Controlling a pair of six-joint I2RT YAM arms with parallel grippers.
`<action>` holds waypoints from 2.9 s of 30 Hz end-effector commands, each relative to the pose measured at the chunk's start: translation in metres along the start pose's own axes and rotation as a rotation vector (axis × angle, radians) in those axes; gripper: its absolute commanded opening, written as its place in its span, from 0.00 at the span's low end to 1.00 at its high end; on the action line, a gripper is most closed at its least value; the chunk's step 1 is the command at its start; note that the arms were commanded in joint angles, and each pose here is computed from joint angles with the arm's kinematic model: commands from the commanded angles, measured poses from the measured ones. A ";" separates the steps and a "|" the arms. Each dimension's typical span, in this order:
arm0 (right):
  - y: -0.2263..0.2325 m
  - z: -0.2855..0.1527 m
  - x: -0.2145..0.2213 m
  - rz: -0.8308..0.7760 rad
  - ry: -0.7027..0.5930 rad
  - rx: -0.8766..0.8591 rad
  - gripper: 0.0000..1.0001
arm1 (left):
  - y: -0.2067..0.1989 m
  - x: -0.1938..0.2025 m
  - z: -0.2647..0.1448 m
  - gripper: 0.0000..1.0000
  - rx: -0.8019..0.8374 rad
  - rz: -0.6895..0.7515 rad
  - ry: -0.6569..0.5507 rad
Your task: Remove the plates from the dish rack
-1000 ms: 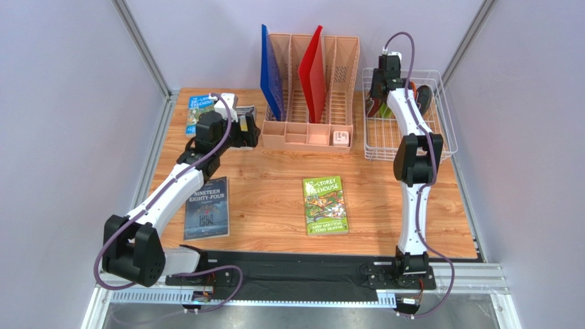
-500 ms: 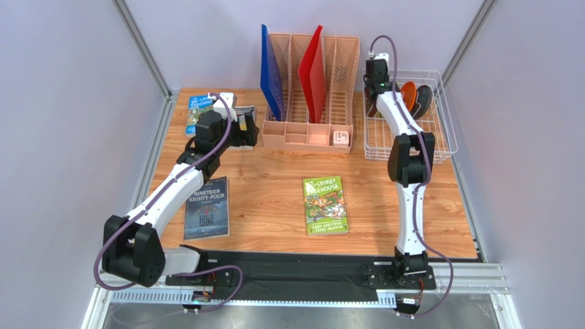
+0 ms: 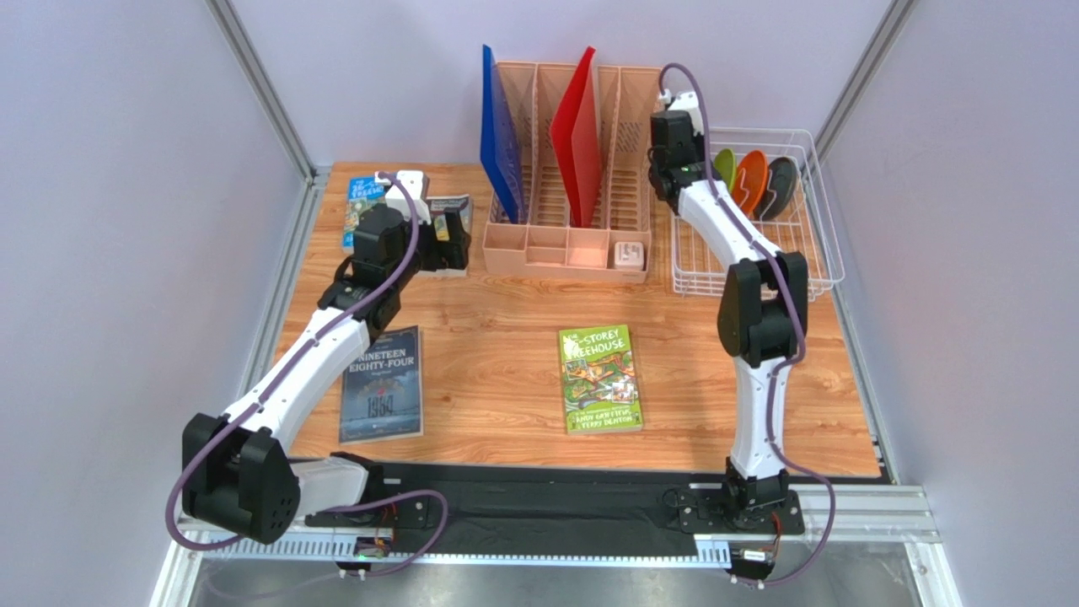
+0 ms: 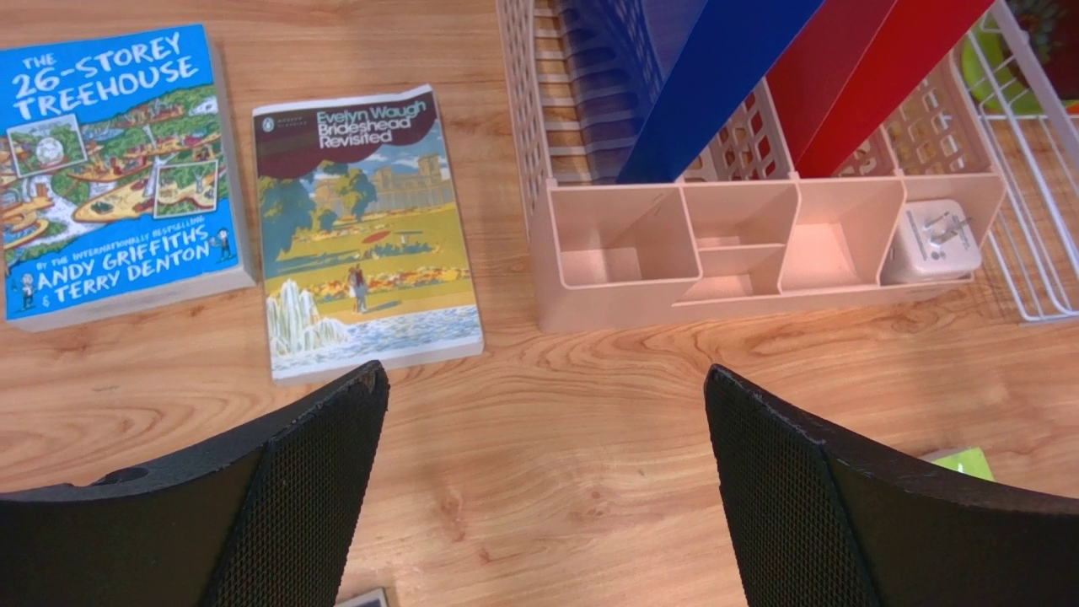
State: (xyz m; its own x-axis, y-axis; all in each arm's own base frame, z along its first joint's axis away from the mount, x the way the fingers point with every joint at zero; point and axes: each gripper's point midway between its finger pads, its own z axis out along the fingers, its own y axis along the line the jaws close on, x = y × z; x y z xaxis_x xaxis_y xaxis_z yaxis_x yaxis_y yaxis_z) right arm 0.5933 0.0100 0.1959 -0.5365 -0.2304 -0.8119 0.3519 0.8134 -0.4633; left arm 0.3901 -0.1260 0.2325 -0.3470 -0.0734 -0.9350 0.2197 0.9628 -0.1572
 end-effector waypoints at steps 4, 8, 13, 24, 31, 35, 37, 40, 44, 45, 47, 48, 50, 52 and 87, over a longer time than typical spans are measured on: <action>-0.101 -0.098 -0.101 0.257 -0.220 0.069 0.00 | -0.021 -0.020 -0.010 1.00 0.110 0.007 -0.054; -0.109 -0.138 -0.089 0.317 -0.183 -0.056 0.00 | -0.034 -0.017 -0.009 0.97 0.176 -0.013 -0.036; -0.090 -0.222 -0.052 0.470 -0.133 -0.463 0.00 | -0.058 -0.011 -0.009 0.96 0.302 -0.105 -0.012; -0.023 -0.336 0.021 0.707 -0.055 -1.142 0.00 | -0.127 0.029 -0.019 0.88 0.725 -0.487 0.129; 0.001 -0.364 0.046 0.752 0.013 -1.324 0.00 | -0.149 0.051 -0.026 0.87 0.828 -0.584 0.150; 0.015 -0.366 0.055 0.766 0.057 -1.362 0.00 | -0.163 0.066 -0.028 0.87 0.833 -0.589 0.165; 0.023 -0.366 0.057 0.762 0.068 -1.386 0.00 | -0.172 0.069 -0.028 0.87 0.851 -0.581 0.173; 0.032 -0.367 0.057 0.746 0.082 -1.405 0.00 | -0.187 0.066 -0.032 0.83 0.892 -0.573 0.172; 0.041 -0.369 0.052 0.741 0.087 -1.454 0.00 | -0.203 0.066 -0.034 0.60 0.923 -0.557 0.180; 0.042 -0.371 0.051 0.738 0.086 -1.466 0.00 | -0.207 0.065 -0.034 0.54 0.934 -0.556 0.183; 0.045 -0.370 0.050 0.735 0.095 -1.477 0.00 | -0.213 0.067 -0.035 0.28 0.947 -0.556 0.191; 0.047 -0.372 0.050 0.731 0.104 -1.496 0.00 | -0.214 0.068 -0.034 0.24 0.946 -0.556 0.190; 0.051 -0.372 0.050 0.730 0.121 -1.512 0.00 | -0.217 0.067 -0.034 0.06 0.953 -0.549 0.187; 0.054 -0.373 0.052 0.726 0.132 -1.524 0.00 | -0.219 0.067 -0.034 0.00 0.964 -0.543 0.191; 0.000 -0.241 0.081 0.495 0.185 -0.826 0.75 | -0.061 0.190 -0.054 0.00 0.104 -0.283 0.358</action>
State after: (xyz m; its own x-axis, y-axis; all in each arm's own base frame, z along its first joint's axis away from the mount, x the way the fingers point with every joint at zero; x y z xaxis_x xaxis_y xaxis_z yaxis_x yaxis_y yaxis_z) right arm 0.3435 0.1515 0.2048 -0.6543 0.2842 -0.7008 -0.1113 0.8804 0.4609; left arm 0.2454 -0.1869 0.0673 -0.7546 -0.1922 -0.6274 0.1524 0.8786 -0.4525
